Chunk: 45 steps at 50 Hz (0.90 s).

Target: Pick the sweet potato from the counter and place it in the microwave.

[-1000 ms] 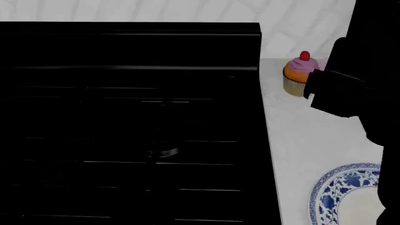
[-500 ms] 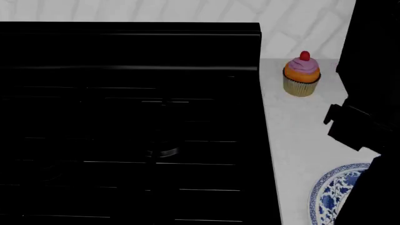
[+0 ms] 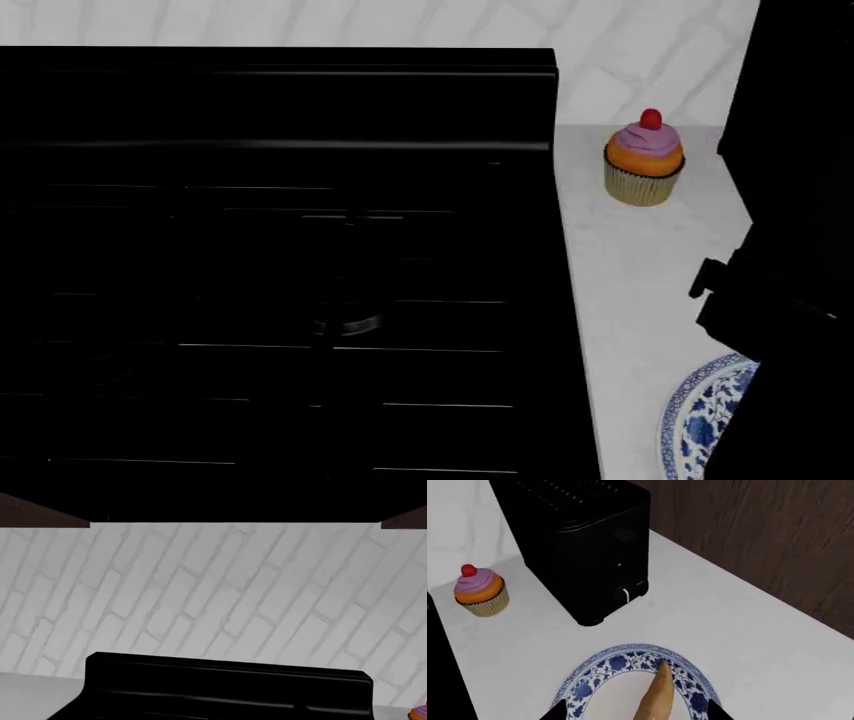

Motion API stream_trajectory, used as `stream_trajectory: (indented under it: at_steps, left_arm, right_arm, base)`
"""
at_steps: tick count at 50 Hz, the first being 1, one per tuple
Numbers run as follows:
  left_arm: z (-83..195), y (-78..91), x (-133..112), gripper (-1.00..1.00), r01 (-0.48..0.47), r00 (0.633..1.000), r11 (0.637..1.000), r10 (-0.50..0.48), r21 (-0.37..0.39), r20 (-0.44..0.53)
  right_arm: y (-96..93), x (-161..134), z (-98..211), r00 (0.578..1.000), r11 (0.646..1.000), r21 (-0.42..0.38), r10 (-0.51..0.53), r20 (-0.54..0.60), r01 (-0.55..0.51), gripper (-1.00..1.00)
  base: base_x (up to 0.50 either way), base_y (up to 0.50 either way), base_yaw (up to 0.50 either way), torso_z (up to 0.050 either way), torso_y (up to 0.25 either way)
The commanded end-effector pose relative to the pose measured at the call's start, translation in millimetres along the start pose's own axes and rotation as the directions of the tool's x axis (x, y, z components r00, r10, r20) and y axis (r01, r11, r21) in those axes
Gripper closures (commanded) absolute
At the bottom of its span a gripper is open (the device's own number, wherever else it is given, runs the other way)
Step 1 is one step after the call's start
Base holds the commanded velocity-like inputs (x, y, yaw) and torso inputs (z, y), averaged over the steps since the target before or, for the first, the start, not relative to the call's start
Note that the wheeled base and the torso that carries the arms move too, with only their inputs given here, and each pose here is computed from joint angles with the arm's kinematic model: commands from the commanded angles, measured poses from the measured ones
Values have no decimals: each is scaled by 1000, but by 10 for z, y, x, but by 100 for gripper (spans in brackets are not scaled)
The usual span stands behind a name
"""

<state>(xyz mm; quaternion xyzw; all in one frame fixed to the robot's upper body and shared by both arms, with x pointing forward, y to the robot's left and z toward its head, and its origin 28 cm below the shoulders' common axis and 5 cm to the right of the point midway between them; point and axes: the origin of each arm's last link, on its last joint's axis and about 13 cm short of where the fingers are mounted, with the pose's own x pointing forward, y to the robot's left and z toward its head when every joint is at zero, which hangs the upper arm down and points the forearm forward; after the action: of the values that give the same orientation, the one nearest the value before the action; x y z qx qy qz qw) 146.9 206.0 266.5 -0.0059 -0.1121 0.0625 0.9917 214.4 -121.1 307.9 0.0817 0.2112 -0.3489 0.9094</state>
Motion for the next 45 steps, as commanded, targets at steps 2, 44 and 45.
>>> stream_trajectory:
  at_steps: [2, 44, 45]
  left_arm:
    - [3, 21, -9, -100, -9, 1000, 1000, 9, -6, 2]
    - [-52, 74, -12, -100, -16, 1000, 1000, 16, -25, -7]
    - [-51, 75, -15, -100, -16, 1000, 1000, 16, -24, -8]
  right_arm:
    - [-53, 1, -36, 998, 1000, 13, -15, -55, 16, -100]
    - [84, 355, -150, 976, 995, 1, -100, -195, 103, -100]
    - [85, 357, -156, 975, 995, 1, -99, -199, 101, -100]
  base:
    - [0, 0, 0, 0, 0]
    - [0, 0, 0, 0, 0]
    - [0, 0, 0, 0, 0]
